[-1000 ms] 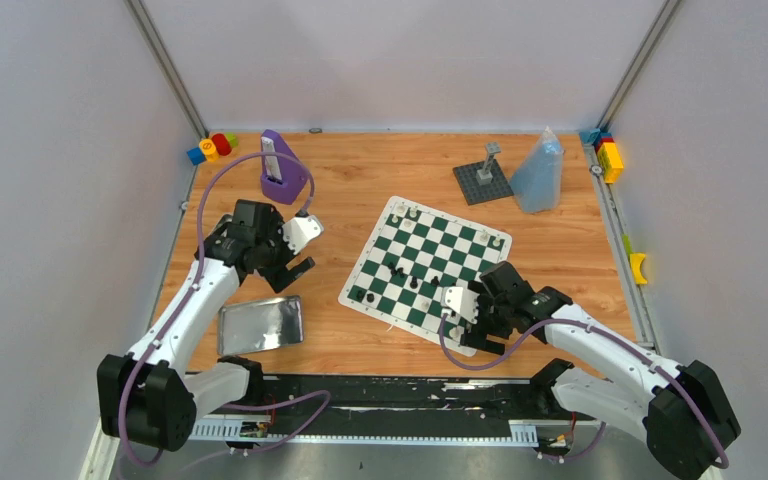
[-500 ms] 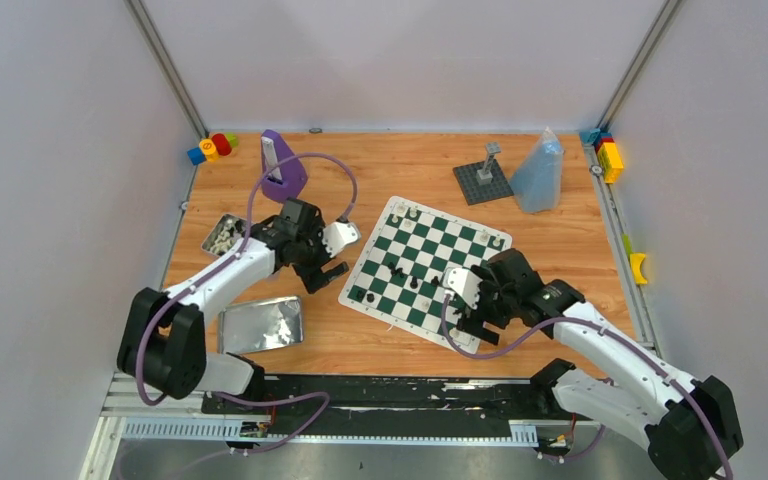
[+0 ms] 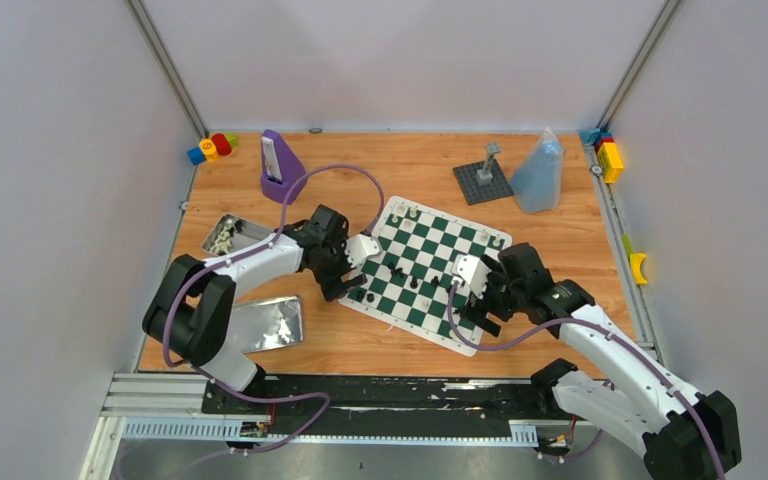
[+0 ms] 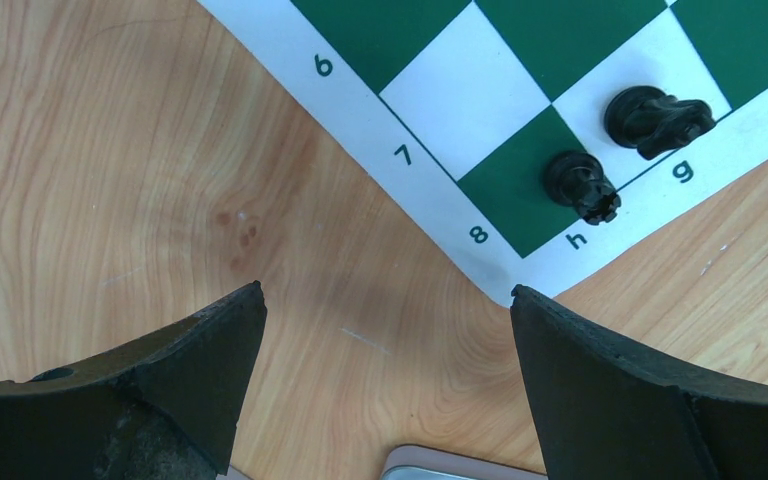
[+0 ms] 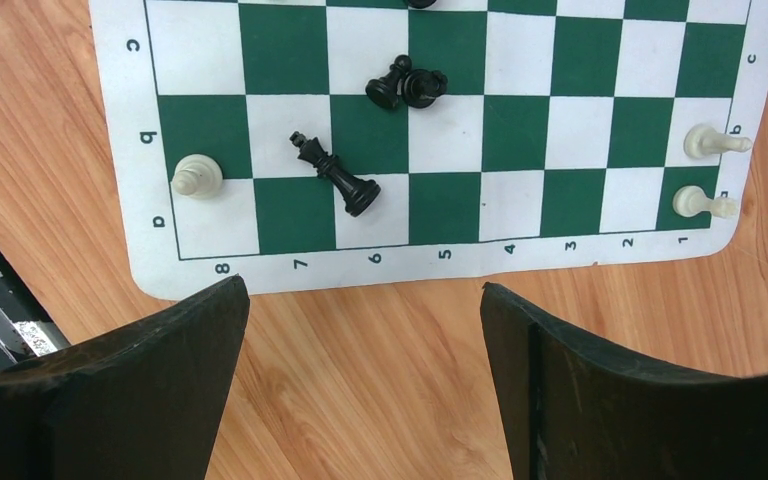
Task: Set up the chess pieces on the board
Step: Adjust the chessboard at the center of the board.
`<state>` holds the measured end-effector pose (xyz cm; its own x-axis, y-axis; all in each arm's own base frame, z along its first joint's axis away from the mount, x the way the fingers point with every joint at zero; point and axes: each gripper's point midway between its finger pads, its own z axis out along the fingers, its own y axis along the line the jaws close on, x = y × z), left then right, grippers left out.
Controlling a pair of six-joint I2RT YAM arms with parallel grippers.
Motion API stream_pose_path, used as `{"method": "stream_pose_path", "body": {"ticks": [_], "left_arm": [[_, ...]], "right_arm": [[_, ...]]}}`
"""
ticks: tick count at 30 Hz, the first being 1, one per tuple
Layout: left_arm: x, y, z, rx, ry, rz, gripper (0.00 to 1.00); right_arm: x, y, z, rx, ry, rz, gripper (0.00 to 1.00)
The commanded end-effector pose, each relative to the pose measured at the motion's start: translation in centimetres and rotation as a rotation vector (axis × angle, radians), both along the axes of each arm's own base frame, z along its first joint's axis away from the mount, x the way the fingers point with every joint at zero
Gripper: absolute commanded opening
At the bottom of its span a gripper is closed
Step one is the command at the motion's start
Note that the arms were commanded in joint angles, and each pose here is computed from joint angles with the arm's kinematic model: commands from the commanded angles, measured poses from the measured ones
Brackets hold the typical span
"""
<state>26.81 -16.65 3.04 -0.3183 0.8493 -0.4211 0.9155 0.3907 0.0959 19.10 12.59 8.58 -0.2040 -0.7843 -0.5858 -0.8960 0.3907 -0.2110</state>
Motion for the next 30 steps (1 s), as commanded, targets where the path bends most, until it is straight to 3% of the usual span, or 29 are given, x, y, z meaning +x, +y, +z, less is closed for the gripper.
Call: {"method": "stream_pose_path", "body": {"ticks": [1,11,30], "left_arm": [[1.1,-2.0,1.4,-0.068,-0.037,0.001,1.00],[0.6,-1.8,-0.9,0.021,-0.038,-0.006,1.00],[-5.6,1.9,-2.0,0.190,-0.030,-0.119,0.98]], "right_arm": [[1.4,0.7,1.8,0.048,-0.060,-0.016,0.87],[1.9,1.1,2.0,0.063,-0.062,-0.027,0.88],[4.3,1.7,2.5,0.139,-0.021,-0.073,0.88]]}}
